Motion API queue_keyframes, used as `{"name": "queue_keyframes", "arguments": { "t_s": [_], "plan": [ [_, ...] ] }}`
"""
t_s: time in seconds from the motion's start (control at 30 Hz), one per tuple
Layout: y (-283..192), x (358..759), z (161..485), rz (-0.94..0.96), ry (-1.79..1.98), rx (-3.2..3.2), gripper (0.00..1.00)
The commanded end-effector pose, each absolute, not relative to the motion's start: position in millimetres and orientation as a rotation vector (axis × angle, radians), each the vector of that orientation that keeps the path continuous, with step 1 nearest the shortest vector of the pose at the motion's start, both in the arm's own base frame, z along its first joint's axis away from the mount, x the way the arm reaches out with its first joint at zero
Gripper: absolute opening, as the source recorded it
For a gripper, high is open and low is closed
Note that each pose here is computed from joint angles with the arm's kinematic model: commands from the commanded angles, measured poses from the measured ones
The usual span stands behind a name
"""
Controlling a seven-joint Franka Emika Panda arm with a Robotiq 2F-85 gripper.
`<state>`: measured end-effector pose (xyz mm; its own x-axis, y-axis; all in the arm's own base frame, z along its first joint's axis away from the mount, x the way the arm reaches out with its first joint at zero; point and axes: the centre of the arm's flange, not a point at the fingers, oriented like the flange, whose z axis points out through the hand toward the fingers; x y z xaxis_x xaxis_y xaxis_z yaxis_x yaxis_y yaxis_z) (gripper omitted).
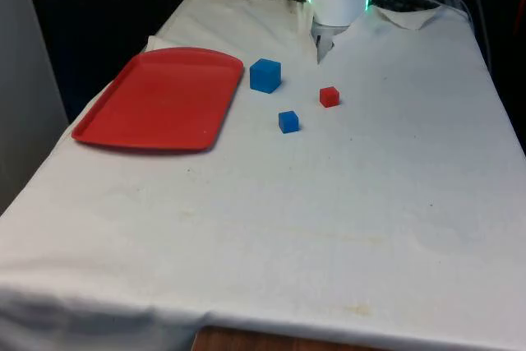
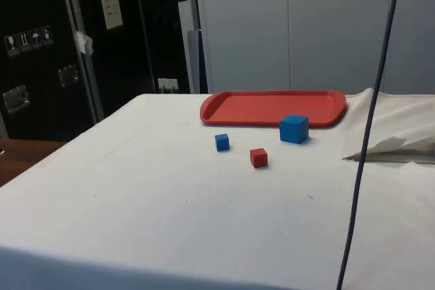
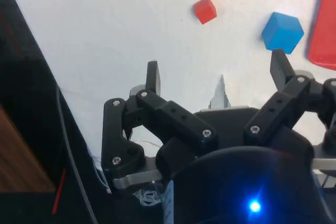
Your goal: Pick up the largest block and place it onto the tray.
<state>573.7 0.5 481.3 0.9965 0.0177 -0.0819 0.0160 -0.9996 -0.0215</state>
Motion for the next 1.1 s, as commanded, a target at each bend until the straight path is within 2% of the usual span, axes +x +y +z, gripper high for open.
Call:
{"name": "queue_keyframes", "arguments": {
  "t_s": [0.0, 0.6, 1.07],
  "plan": [
    [0.4, 573.7, 481.3, 0.128, -0.027, -3.119, 1.00],
    [-10.0, 556.7, 485.5, 0.108, -0.041, -3.151, 1.00],
    [-10.9, 556.0, 474.2, 0.060, -0.062, -3.146, 1.00]
  ]
}}
